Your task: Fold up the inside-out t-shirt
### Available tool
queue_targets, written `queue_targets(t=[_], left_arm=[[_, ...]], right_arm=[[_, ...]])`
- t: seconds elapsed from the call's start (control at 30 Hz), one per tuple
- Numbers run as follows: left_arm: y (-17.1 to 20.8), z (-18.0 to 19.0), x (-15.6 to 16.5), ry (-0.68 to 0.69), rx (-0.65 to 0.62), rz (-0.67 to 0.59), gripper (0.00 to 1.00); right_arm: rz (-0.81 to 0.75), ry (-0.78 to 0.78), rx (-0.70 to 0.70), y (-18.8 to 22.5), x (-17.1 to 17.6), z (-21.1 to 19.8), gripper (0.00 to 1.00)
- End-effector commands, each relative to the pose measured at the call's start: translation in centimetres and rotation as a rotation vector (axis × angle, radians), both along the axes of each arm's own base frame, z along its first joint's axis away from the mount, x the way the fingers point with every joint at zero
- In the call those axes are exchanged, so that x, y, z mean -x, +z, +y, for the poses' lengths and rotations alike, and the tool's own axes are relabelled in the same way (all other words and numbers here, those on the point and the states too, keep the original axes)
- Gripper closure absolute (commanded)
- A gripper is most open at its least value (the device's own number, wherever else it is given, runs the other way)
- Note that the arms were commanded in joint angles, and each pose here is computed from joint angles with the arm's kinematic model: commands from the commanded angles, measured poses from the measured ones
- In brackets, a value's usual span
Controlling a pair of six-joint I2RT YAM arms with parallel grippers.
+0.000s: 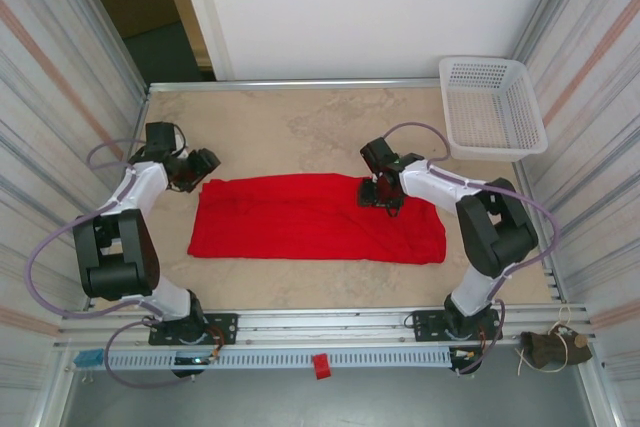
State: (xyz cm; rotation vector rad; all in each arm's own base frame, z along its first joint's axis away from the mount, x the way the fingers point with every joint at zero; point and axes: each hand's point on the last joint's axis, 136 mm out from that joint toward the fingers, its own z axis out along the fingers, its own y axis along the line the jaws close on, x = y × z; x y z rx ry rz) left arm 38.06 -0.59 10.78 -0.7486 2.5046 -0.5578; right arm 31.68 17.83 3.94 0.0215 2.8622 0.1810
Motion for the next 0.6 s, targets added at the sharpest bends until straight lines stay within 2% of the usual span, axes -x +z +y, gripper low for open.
queue_targets(t=[0.0,0.03,0.1,0.13,0.37,0.57], left_arm=[[0.9,0.0,-0.2,-0.013,-0.004,-0.012,0.42],[1.0,0.0,-0.3,-0.013,-0.004,-0.015,0.42],[1.1,0.0,-0.3,-0.015,-0.006,-0.014,0.42],[1.2,0.0,-0.3,-0.016,-0.008,-0.015,0.42],[1.3,0.0,-0.5,-0.017,-0.008,-0.022,0.41],[1.1,0.0,-0.5,-0.018,-0.004,-0.019,0.41]], right_arm=[[-0.011,0.031,0.022,-0.3,-0.8,0.3,0.5],[-0.006,0.038,0.016,-0.5,-0.8,0.5,0.58],[-0.004,0.05,0.0,-0.3,-0.6,0.8,0.9],[-0.007,0.051,-0.004,0.0,-0.6,0.8,1.0],[-0.049,0.065,-0.058,3.6,1.7,1.4,1.0],[-0.029,0.106,-0.069,3.6,5.6,4.0,1.0]])
